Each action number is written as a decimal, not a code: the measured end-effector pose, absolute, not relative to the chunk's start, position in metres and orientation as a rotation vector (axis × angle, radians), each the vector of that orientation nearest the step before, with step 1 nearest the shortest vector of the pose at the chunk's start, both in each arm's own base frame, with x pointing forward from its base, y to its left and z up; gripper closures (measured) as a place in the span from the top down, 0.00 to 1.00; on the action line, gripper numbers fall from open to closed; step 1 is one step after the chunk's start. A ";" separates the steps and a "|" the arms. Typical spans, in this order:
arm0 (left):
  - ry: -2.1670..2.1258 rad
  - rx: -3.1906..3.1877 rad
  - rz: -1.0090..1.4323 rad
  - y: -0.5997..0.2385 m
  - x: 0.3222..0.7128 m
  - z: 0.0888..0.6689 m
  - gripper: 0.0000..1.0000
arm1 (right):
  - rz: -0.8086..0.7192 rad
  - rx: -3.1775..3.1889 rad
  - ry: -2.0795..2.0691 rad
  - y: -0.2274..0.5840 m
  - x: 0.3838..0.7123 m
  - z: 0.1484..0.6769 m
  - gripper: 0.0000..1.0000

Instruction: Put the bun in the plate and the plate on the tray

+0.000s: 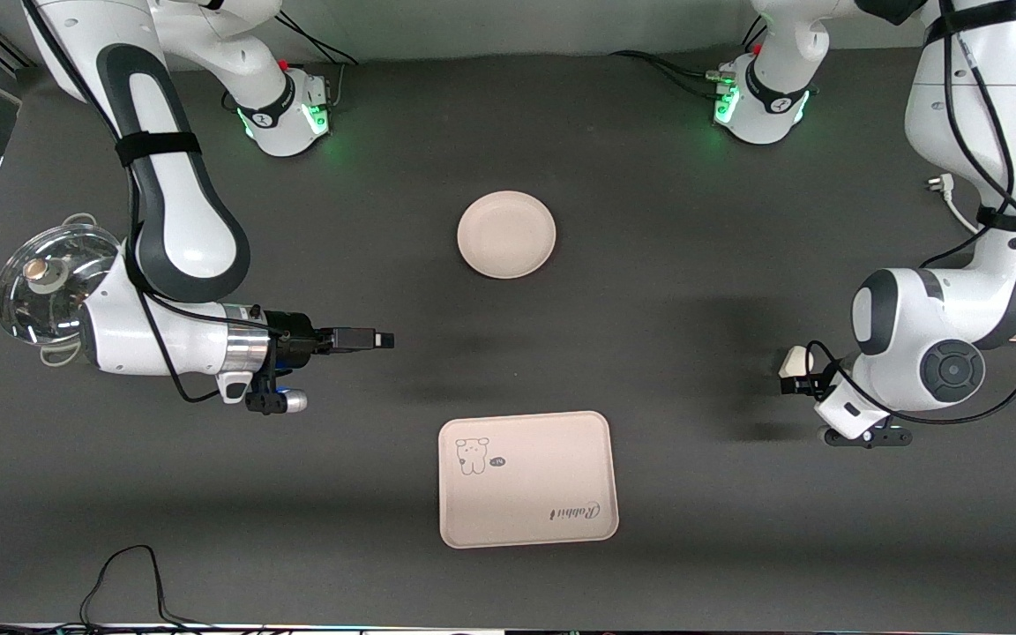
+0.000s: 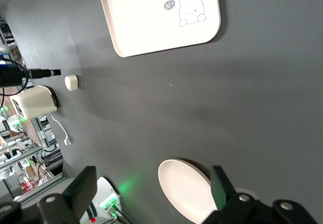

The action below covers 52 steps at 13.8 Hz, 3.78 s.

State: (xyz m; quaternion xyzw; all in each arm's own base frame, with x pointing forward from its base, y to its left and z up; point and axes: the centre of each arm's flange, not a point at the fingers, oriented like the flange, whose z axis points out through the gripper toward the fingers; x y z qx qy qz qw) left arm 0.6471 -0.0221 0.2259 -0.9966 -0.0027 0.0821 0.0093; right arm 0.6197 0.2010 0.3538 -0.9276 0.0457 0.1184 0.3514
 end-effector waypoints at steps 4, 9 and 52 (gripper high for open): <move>-0.002 -3.112 0.242 -0.021 0.641 0.208 0.35 | 0.324 -2.404 0.061 0.202 0.611 0.333 1.00; 0.002 -3.113 0.227 -0.021 0.640 0.206 0.01 | 0.307 -2.283 0.056 0.166 0.579 0.278 1.00; 0.045 -3.094 0.290 -0.049 0.659 0.524 0.10 | 0.142 -2.326 0.117 0.155 0.488 0.220 1.00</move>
